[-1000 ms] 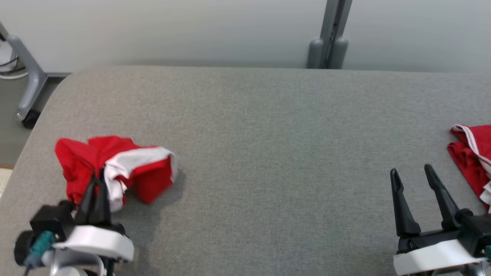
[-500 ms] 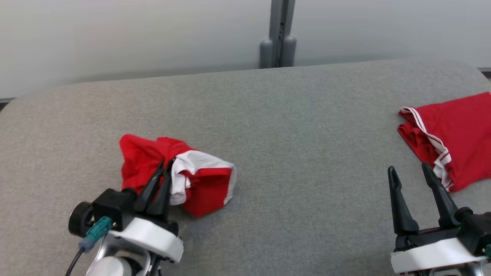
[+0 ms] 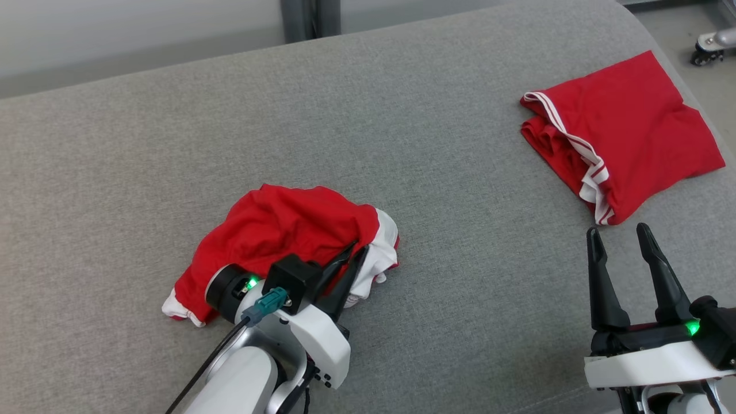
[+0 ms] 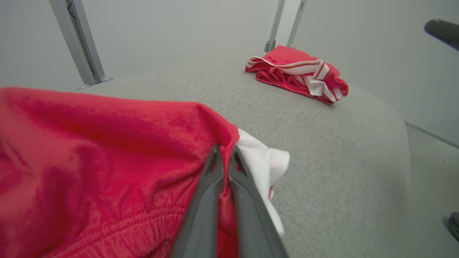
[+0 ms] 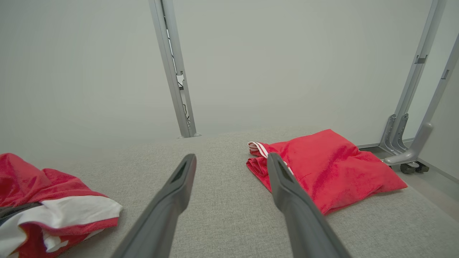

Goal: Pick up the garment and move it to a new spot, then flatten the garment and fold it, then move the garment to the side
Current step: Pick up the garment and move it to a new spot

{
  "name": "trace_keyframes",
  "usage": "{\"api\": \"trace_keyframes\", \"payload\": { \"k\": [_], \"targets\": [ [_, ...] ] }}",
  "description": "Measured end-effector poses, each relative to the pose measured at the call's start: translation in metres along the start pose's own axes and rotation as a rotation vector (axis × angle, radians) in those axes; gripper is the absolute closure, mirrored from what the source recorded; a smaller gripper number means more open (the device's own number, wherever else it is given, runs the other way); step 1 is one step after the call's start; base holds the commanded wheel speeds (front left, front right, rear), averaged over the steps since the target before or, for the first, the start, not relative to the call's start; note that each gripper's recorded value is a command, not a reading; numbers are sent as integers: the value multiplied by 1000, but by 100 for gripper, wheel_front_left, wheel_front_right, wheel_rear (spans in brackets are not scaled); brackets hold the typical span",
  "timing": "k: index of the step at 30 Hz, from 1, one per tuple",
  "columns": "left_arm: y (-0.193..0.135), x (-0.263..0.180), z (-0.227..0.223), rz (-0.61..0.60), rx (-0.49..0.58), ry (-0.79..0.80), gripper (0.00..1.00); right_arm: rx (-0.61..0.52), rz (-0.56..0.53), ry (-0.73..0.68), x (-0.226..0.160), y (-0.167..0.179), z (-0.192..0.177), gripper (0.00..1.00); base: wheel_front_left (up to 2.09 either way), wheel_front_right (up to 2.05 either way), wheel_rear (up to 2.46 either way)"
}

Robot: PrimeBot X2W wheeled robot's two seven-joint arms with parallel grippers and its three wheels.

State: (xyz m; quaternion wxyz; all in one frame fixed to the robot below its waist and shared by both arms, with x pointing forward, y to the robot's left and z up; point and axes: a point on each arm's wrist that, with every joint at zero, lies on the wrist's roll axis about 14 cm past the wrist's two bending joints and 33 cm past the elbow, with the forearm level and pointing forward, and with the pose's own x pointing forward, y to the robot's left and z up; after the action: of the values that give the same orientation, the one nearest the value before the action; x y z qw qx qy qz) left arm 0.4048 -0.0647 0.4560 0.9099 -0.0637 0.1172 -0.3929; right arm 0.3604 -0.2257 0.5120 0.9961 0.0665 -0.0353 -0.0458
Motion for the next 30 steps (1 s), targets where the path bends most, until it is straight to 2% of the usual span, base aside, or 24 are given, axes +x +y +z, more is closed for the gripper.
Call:
{"api": "trace_keyframes", "payload": {
  "k": [1,2,7,12,16,23,30],
  "targets": [
    [-3,4,-7,-15,-4,19,61,-1,-12,8,-1,-4,-3,0,0,0,0],
    [-6,7,-12,-31,-8,28,0,-4,-21,15,-1,-7,-6,0,0,0,0],
    [-21,11,-11,-86,-19,-4,0,-3,-37,22,1,-12,-11,0,0,0,0],
    [-15,1,18,-52,-9,-119,0,-16,3,4,7,-1,-7,0,0,0,0],
    [29,-23,48,143,-3,-239,0,-25,52,-4,12,14,-3,0,0,0,0],
    [106,-85,65,474,1,-329,0,-23,127,0,16,39,-1,0,0,0,0],
    [148,-160,54,695,30,-319,0,-24,192,9,12,60,1,0,0,0,0]
  ]
}}
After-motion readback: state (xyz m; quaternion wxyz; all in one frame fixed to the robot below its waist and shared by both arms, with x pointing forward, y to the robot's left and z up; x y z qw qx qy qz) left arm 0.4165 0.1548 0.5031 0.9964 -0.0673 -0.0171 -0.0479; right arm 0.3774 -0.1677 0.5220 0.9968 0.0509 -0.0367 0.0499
